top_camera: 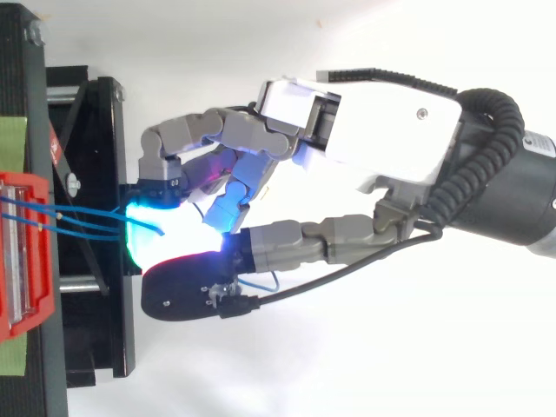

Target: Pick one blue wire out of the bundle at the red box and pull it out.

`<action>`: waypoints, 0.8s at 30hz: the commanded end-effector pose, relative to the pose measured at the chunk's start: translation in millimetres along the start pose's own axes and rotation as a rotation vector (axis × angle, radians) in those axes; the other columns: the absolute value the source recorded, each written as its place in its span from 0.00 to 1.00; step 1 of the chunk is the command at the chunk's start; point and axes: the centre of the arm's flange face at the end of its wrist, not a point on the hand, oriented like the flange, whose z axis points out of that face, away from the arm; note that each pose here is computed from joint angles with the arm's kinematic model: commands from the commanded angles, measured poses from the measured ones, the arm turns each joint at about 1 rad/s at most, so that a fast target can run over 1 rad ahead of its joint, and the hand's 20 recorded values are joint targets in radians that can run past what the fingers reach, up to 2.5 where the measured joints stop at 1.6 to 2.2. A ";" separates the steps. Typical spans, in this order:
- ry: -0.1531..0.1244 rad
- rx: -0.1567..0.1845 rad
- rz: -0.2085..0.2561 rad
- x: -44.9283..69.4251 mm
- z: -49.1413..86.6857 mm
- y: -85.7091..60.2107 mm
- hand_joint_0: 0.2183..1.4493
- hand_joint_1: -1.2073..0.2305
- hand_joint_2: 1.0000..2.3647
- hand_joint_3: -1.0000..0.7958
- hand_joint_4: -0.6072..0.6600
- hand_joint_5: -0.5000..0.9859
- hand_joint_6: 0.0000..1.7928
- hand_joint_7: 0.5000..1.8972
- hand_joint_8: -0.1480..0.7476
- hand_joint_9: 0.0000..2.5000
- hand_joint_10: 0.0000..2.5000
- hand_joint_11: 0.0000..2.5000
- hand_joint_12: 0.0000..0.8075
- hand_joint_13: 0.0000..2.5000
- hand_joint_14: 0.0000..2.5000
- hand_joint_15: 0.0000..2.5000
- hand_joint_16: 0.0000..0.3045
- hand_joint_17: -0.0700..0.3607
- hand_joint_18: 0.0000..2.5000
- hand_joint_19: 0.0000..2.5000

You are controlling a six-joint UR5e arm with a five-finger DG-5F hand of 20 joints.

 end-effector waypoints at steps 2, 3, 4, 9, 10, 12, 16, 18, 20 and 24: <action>0.003 0.003 0.003 0.6 -0.4 -0.2 0.31 0.32 0.02 0.50 0.61 0.32 0.38 0.48 0.43 0.50 0.01 0.24 0.45 0.25 0.01 0.14 0.18 0.45 0.23 0.24; 0.002 0.006 0.001 -0.6 -0.5 -0.8 0.31 0.32 0.02 0.50 0.60 0.32 0.38 0.48 0.43 0.50 0.01 0.24 0.45 0.25 0.01 0.14 0.18 0.45 0.23 0.24; 0.002 0.007 0.002 -0.6 -0.6 -0.9 0.31 0.32 0.02 0.50 0.60 0.32 0.38 0.48 0.43 0.50 0.01 0.24 0.45 0.25 0.01 0.14 0.18 0.45 0.22 0.24; 0.012 0.032 -0.010 -0.2 -3.8 -2.5 0.31 0.31 0.02 0.50 0.60 0.32 0.38 0.48 0.42 0.49 0.01 0.24 0.45 0.25 0.01 0.14 0.18 0.45 0.22 0.24; 0.014 0.046 -0.013 -2.7 -5.6 -1.4 0.31 0.31 0.02 0.51 0.59 0.32 0.38 0.48 0.42 0.49 0.01 0.24 0.45 0.25 0.01 0.14 0.18 0.44 0.22 0.24; 0.013 0.052 -0.019 -4.2 -6.8 0.7 0.31 0.31 0.02 0.51 0.59 0.32 0.39 0.47 0.42 0.49 0.01 0.25 0.45 0.24 0.01 0.14 0.18 0.44 0.22 0.23; 0.020 0.076 -0.030 -9.2 -13.2 8.0 0.31 0.31 0.02 0.52 0.57 0.31 0.40 0.43 0.41 0.48 0.01 0.25 0.45 0.24 0.01 0.13 0.18 0.44 0.21 0.23; 0.022 0.086 -0.036 -10.4 -16.9 10.0 0.31 0.31 0.02 0.53 0.57 0.31 0.41 0.42 0.41 0.48 0.01 0.25 0.45 0.24 0.01 0.14 0.18 0.45 0.21 0.23; 0.028 0.100 -0.048 -15.7 -30.5 14.3 0.31 0.32 0.02 0.53 0.56 0.31 0.42 0.41 0.41 0.48 0.01 0.24 0.45 0.24 0.01 0.14 0.18 0.45 0.21 0.23; -0.003 0.107 -0.050 -22.4 -48.7 13.5 0.31 0.33 0.02 0.53 0.57 0.31 0.42 0.40 0.42 0.48 0.01 0.25 0.46 0.24 0.01 0.14 0.18 0.45 0.22 0.24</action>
